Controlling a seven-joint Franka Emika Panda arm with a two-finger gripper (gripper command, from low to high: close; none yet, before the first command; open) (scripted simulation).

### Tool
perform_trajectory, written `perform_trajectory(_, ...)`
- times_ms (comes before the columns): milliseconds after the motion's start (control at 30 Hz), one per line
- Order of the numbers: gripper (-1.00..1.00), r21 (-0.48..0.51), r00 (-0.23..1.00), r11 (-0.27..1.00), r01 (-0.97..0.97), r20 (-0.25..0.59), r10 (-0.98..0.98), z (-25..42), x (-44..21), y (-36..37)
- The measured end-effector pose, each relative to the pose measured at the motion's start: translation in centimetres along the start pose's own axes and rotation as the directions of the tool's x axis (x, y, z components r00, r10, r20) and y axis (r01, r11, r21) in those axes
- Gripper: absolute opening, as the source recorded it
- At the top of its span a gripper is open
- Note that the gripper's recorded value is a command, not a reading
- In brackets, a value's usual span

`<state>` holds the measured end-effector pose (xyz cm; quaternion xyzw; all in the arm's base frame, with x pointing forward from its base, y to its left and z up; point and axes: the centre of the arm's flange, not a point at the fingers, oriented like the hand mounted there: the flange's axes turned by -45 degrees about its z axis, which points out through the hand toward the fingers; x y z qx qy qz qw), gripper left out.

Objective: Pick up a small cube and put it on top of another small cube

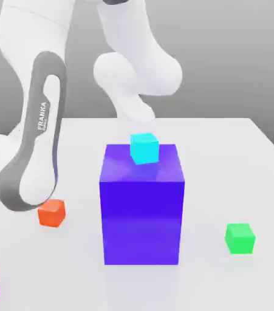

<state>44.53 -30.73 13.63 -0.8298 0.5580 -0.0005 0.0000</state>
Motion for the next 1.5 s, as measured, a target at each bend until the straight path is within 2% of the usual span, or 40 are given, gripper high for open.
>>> perform_trajectory(167, -1.0, 0.0, 1.0, 1.0, -0.001, 0.0, 0.001, 0.3, 0.0, 0.0)
perform_trajectory(300, -1.0, 0.001, 1.0, 1.0, 0.001, 0.001, -0.001, -4.5, 0.0, 0.0)
perform_trajectory(400, -1.0, 0.015, 0.979, 0.979, 0.206, 0.011, -0.206, -6.1, -4.4, -4.0)
perform_trajectory(533, -1.0, 0.037, 0.85, 0.85, 0.526, 0.016, -0.527, -7.1, -12.3, -9.3)
perform_trajectory(733, -1.0, 0.055, 0.474, 0.474, 0.879, 0.006, -0.88, -8.5, -25.0, -14.0)
perform_trajectory(900, -1.0, 0.052, 0.059, 0.059, 0.997, -0.008, -0.998, -9.6, -35.7, -15.0)
perform_trajectory(1033, -1.0, 0.038, -0.352, -0.352, 0.935, -0.014, -0.936, -10.2, -46.2, -13.8)
perform_trajectory(1167, -1.0, 0.011, -0.714, -0.714, 0.7, -0.006, -0.7, -10.8, -55.0, -10.2)
perform_trajectory(1233, -1.0, 0.003, -0.764, -0.764, 0.646, -0.001, -0.646, -9.6, -55.7, -9.5)
perform_trajectory(1367, -1.0, 0.0, -0.773, -0.773, 0.634, 0.002, -0.634, -5.7, -55.6, -9.4)
perform_trajectory(1400, 1.0, 0.0, -0.774, -0.774, 0.633, 0.001, -0.633, -4.8, -55.6, -9.3)
perform_trajectory(1500, 1.0, 0.0, -0.774, -0.774, 0.633, 0.001, -0.633, -4.8, -55.6, -9.3)
